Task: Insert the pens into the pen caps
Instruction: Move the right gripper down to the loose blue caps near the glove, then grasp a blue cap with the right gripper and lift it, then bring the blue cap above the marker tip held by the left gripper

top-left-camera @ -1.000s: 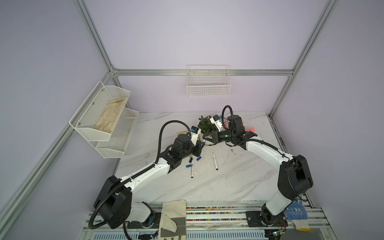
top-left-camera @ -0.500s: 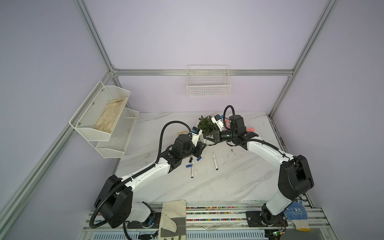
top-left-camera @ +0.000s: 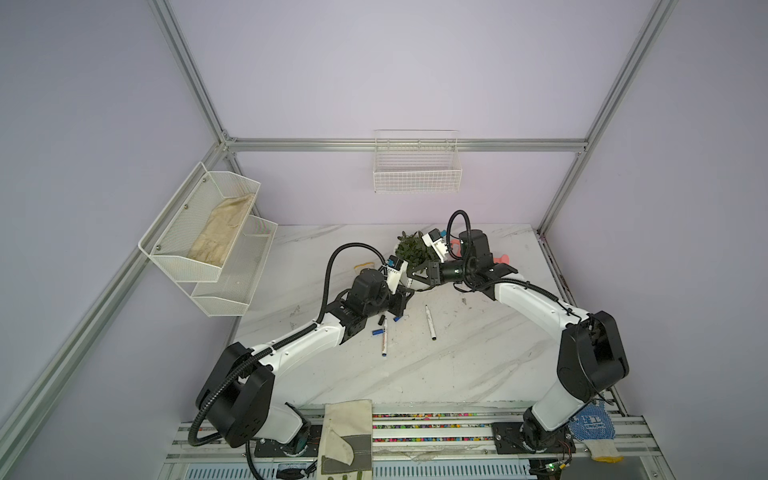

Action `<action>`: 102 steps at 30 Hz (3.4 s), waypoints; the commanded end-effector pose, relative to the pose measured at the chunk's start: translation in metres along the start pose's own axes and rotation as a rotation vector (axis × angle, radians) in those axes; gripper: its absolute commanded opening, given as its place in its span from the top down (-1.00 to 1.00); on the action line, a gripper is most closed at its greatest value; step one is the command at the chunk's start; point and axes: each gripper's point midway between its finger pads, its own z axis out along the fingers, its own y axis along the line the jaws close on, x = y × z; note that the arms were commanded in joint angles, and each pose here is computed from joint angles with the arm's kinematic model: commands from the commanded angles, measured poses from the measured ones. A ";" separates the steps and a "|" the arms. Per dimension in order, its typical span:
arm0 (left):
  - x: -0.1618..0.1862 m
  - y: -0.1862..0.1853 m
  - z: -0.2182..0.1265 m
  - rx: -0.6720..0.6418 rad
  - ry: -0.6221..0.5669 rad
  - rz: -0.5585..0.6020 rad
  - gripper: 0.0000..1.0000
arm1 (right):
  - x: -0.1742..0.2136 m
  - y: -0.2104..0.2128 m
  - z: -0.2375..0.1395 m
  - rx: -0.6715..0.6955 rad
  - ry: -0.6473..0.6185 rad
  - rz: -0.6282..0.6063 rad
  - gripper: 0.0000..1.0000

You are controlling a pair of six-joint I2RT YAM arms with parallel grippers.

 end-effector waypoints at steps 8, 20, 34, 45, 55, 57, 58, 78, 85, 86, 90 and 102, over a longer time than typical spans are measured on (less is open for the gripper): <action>-0.022 -0.005 -0.009 0.003 -0.076 0.005 1.00 | -0.003 0.011 -0.008 -0.002 -0.016 -0.031 0.85; -0.005 0.106 -0.061 -0.642 -0.187 -0.213 1.00 | 0.063 -0.033 0.006 0.316 0.204 -0.077 -0.09; 0.016 0.127 -0.090 -0.779 -0.200 -0.280 1.00 | 0.116 -0.114 0.081 0.687 0.502 -0.198 -0.32; 0.022 0.128 -0.094 -0.785 -0.200 -0.292 1.00 | 0.128 -0.151 0.092 0.842 0.557 -0.223 -0.33; 0.023 0.126 -0.086 -0.761 -0.188 -0.293 1.00 | 0.148 -0.151 0.064 0.907 0.585 -0.203 -0.32; 0.023 0.126 -0.083 -0.755 -0.186 -0.295 1.00 | 0.151 -0.151 0.062 0.902 0.591 -0.199 -0.28; 0.023 0.126 -0.082 -0.753 -0.183 -0.295 1.00 | 0.152 -0.150 0.063 0.895 0.592 -0.198 -0.24; 0.016 0.095 -0.053 -0.554 -0.109 -0.201 1.00 | 0.082 -0.108 0.072 0.668 0.353 -0.169 1.00; 0.004 0.050 -0.033 -0.332 -0.125 -0.084 1.00 | -0.027 -0.026 0.023 0.355 -0.055 -0.149 1.00; 0.002 0.044 -0.031 -0.304 -0.127 -0.071 1.00 | -0.036 -0.016 0.018 0.311 -0.090 -0.153 1.00; -0.001 0.030 -0.026 -0.237 -0.143 -0.049 1.00 | -0.052 0.022 0.013 0.136 -0.150 -0.188 1.00; -0.005 0.012 -0.022 -0.156 -0.156 -0.009 1.00 | -0.061 0.039 0.018 0.023 -0.190 -0.198 1.00</action>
